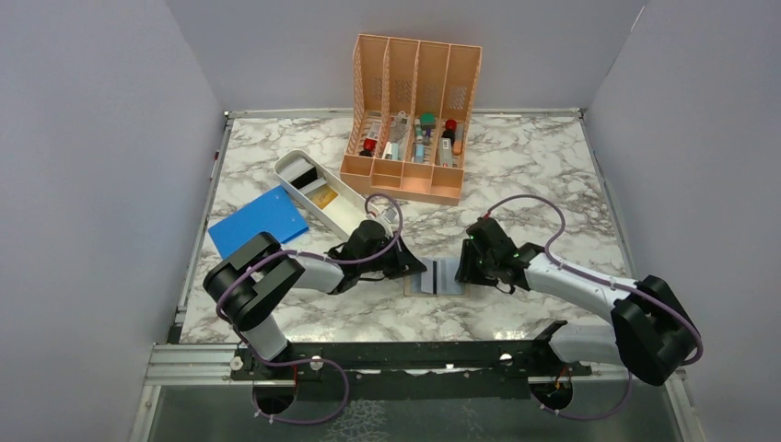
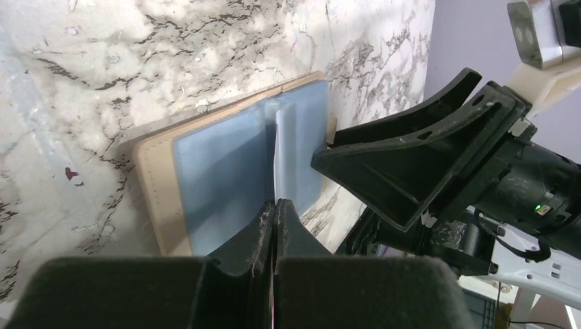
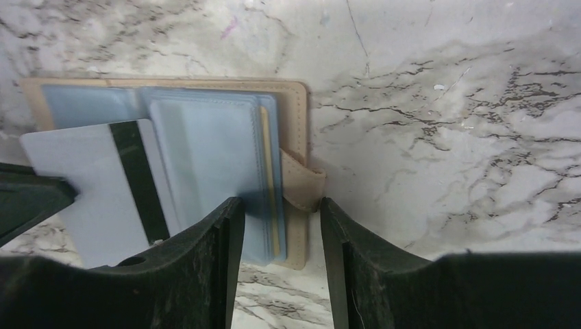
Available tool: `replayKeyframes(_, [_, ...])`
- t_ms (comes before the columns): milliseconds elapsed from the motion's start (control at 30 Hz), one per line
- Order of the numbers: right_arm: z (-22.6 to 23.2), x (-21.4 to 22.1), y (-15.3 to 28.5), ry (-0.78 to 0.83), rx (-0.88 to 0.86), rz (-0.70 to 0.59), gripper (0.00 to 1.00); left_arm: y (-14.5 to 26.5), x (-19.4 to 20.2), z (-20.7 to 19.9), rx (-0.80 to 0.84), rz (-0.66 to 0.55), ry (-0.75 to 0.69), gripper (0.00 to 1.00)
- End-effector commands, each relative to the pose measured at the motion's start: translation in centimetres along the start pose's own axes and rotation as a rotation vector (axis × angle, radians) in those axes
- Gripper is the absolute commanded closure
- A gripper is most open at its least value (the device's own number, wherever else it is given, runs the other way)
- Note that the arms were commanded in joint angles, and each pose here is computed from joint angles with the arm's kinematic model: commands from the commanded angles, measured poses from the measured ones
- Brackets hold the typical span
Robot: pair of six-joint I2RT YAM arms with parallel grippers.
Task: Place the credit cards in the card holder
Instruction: Insert the credit card into the card holder.
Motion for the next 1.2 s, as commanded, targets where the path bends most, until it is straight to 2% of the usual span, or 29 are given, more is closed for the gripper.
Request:
replayKeyframes(0, [0.0,1.1,-1.1,0.003,0.0,0.035,0.51,0.3,0.1,-1.1,0.062,-0.01,-0.017,1.0])
replayKeyframes(367, [-0.3,1.6,-1.1,-0.005,0.004,0.037,0.57,-0.1,0.0,-0.4,0.061,-0.02,0.0,1.0])
replayKeyframes(800, [-0.5,1.8,-0.7,-0.014,0.005,0.033,0.59,0.0,-1.3,0.6,0.032,-0.128,-0.023,1.0])
replayKeyframes(1167, [-0.4,1.8,-0.6,-0.015,0.0,0.031,0.59,-0.4,-0.7,0.4,0.062,-0.11,-0.009,1.0])
Point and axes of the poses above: each gripper's point midway between its finger pads, its own y axis back along the fingers, its own z axis along the line the jaws close on, x = y × z, the point moved 3 cm from there along y, back along the fingers, and after that the axes turned 15 degrees about y, right-handed, at the moved point
